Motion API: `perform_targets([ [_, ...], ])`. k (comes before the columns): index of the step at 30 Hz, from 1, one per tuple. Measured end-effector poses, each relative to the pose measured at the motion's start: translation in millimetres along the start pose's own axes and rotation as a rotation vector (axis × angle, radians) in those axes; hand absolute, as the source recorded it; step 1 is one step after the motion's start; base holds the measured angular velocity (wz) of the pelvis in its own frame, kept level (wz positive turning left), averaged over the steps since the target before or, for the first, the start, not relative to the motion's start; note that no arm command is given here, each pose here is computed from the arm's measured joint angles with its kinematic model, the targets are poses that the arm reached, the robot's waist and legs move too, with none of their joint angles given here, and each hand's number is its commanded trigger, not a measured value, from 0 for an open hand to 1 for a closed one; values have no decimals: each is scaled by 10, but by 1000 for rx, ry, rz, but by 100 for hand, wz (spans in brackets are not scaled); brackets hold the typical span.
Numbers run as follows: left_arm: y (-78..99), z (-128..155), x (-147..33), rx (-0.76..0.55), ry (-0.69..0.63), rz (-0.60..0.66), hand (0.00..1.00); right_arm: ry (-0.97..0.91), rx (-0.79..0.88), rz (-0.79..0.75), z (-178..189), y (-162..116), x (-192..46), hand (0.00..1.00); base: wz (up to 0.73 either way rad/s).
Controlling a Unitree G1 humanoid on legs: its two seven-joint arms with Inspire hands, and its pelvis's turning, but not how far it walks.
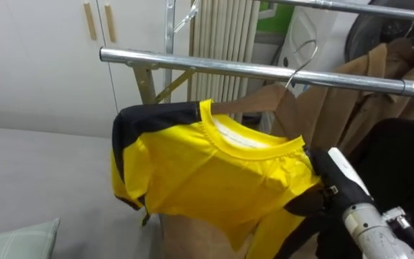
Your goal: Hang clothes
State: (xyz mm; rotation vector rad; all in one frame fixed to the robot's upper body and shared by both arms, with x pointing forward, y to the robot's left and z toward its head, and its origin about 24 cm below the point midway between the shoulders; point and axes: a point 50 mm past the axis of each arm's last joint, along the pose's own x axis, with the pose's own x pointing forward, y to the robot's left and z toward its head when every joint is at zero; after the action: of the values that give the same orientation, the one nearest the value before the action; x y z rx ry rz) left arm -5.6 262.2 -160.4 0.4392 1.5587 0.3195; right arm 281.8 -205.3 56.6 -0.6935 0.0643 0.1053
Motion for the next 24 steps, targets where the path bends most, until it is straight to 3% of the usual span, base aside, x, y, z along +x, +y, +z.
perform_targets([
  [24,71,41,9,27,-23,18,0,3,-58,61,-20,-16,53,100,1],
])
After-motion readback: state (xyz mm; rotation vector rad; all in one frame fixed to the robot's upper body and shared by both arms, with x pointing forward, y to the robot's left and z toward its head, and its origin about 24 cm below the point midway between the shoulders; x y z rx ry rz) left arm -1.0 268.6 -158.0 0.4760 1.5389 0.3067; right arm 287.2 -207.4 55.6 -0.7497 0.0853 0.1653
